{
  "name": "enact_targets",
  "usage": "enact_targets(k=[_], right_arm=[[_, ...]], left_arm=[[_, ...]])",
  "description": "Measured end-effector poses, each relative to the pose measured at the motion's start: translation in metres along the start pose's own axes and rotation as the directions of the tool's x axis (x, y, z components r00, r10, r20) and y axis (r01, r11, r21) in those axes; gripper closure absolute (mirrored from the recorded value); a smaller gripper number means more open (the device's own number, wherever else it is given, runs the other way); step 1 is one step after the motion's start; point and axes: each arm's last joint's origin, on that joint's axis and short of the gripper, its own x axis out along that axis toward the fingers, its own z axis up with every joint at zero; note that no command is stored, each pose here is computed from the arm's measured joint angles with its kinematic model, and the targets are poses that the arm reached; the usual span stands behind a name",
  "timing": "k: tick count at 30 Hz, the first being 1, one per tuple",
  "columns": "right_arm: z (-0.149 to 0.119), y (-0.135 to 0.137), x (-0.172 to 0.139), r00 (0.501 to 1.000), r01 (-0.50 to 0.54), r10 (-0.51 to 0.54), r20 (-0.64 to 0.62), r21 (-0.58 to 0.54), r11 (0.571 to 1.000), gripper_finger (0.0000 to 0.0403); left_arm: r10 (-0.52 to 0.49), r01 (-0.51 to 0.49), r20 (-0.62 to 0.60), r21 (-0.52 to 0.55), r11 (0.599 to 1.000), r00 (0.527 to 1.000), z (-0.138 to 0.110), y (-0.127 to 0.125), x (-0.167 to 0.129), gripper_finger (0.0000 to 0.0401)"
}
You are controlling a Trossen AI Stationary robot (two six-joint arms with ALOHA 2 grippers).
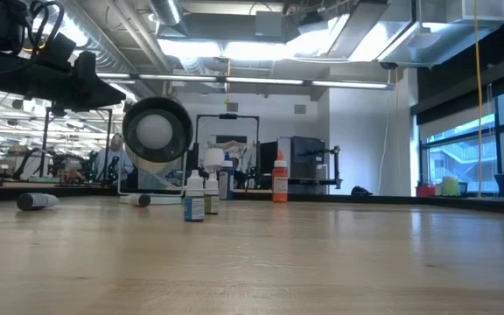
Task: Pick & Place food coloring
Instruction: Put the right small pink food coloring bottle into the transparent bin
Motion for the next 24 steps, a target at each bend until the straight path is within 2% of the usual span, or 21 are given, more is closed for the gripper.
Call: enact_targets(k=[6,11,15,17,24], right_arm=[[0.0,0.0,0.001,1.0,-0.006,0.006,0.013,0.0,1.0,0.0328],[-0.01,-0.008,0.014,1.0,-0.008,0.008,0.025,-0.007,1.0,0.0328],[-0.015,-0.017,0.024,0.996,-0.004,0.008,0.091,-0.047,0.999,0.0328],[-0.017,-0.016,0.026,0.998,-0.022,0.022,0.061,0.007,1.0,0.0328],[-0.018,-0.016,0.026,0.998,-0.021,0.02,0.053,0.009,1.0,0.0328]], left_arm=[[0.0,0.0,0.0,0.0,1.0,1.0,0.0,0.0,0.0,0.0297],[0.0,0.0,0.0,0.0,1.0,1.0,0.0,0.0,0.0,0.0297],[0.0,0.0,0.0,0.0,1.0,1.0,0.0,0.0,0.0,0.0297],[-0.001,0.001,0.0,0.001,1.0,1.0,0.0,0.0,0.0,0.0297],[-0.001,0.001,0.0,0.0,1.0,1.0,0.0,0.0,0.0,0.0297]])
